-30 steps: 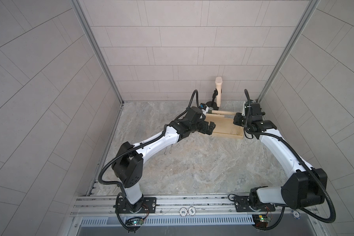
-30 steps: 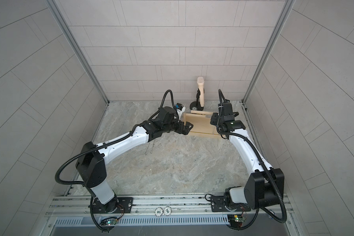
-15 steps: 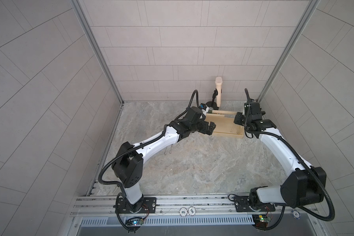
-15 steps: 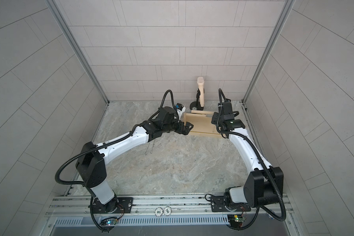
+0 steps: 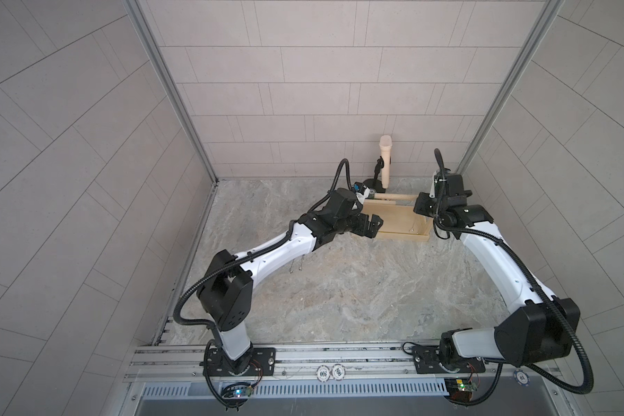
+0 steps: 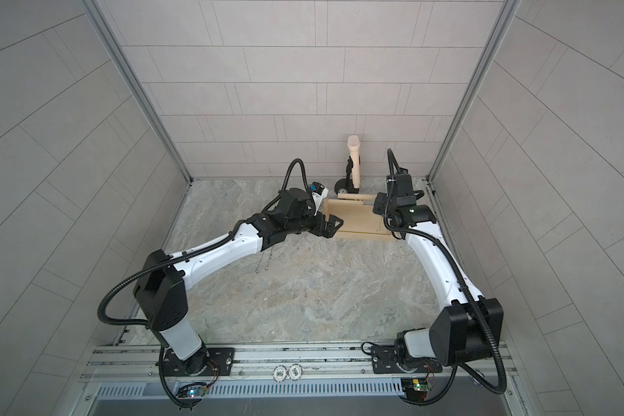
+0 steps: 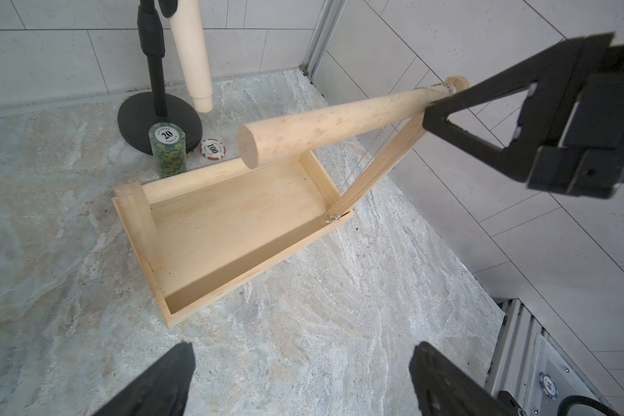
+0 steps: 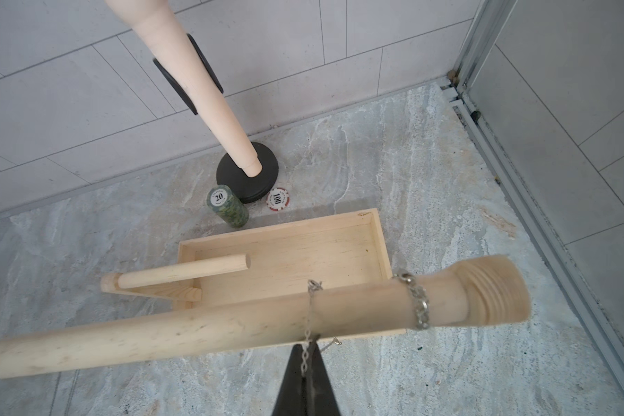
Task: Take the necklace off the jewelry display stand
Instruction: Take off the necklace from the stand, then place the necklace at the center of the board.
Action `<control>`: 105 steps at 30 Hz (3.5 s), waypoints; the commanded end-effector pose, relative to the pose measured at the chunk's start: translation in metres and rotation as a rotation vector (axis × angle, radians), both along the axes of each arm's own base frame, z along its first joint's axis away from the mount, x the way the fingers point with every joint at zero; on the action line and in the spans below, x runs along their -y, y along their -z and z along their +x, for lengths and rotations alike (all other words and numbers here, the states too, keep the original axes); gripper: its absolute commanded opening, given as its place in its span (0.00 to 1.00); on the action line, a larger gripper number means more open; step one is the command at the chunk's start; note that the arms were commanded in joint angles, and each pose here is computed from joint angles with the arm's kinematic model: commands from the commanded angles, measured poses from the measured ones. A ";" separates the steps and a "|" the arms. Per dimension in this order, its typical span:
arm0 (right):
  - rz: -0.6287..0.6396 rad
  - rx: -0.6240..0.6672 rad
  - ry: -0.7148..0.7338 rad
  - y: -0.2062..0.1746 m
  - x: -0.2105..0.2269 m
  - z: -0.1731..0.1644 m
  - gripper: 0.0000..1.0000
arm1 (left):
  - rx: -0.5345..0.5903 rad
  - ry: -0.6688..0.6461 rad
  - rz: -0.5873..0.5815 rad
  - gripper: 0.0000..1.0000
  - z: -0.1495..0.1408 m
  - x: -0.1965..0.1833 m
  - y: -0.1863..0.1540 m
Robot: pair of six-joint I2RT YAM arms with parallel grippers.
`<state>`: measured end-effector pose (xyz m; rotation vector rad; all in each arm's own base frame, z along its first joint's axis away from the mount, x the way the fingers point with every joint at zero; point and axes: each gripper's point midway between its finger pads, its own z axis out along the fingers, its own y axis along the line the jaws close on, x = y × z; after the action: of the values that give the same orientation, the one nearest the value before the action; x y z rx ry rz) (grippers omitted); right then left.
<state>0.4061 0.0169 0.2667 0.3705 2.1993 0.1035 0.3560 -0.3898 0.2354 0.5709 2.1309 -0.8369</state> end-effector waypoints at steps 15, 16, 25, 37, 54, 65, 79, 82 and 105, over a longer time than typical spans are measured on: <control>0.068 0.105 -0.120 -0.049 -0.027 0.001 0.00 | -0.014 0.045 -0.043 1.00 -0.008 0.002 -0.016; 0.067 0.107 -0.126 -0.051 -0.028 0.002 0.00 | -0.016 0.042 -0.048 1.00 -0.007 0.001 -0.017; 0.068 0.120 -0.162 -0.061 -0.042 0.005 0.00 | -0.034 0.031 -0.100 1.00 -0.006 0.000 -0.027; 0.081 0.159 -0.237 -0.080 -0.074 0.014 0.00 | -0.193 -0.100 -0.355 1.00 0.009 -0.025 -0.036; 0.156 0.188 -0.358 -0.099 -0.144 0.029 0.00 | -0.321 -0.255 -0.495 1.00 0.022 -0.076 -0.024; 0.168 0.182 -0.430 -0.103 -0.187 0.030 0.00 | -0.361 -0.343 -0.587 1.00 0.034 -0.110 -0.013; 0.196 0.183 -0.528 -0.111 -0.244 0.028 0.00 | -0.377 -0.425 -0.674 1.00 0.039 -0.151 -0.007; 0.198 0.182 -0.543 -0.111 -0.254 0.028 0.00 | -0.377 -0.441 -0.687 1.00 0.039 -0.157 -0.006; 0.272 0.134 -0.619 -0.091 -0.311 0.024 0.00 | -0.419 -0.604 -0.842 1.00 0.036 -0.220 0.017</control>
<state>0.4277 0.3211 0.3530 -0.2042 2.1097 0.7016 0.3944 -0.1724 0.2045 -0.6808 1.9337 -1.3665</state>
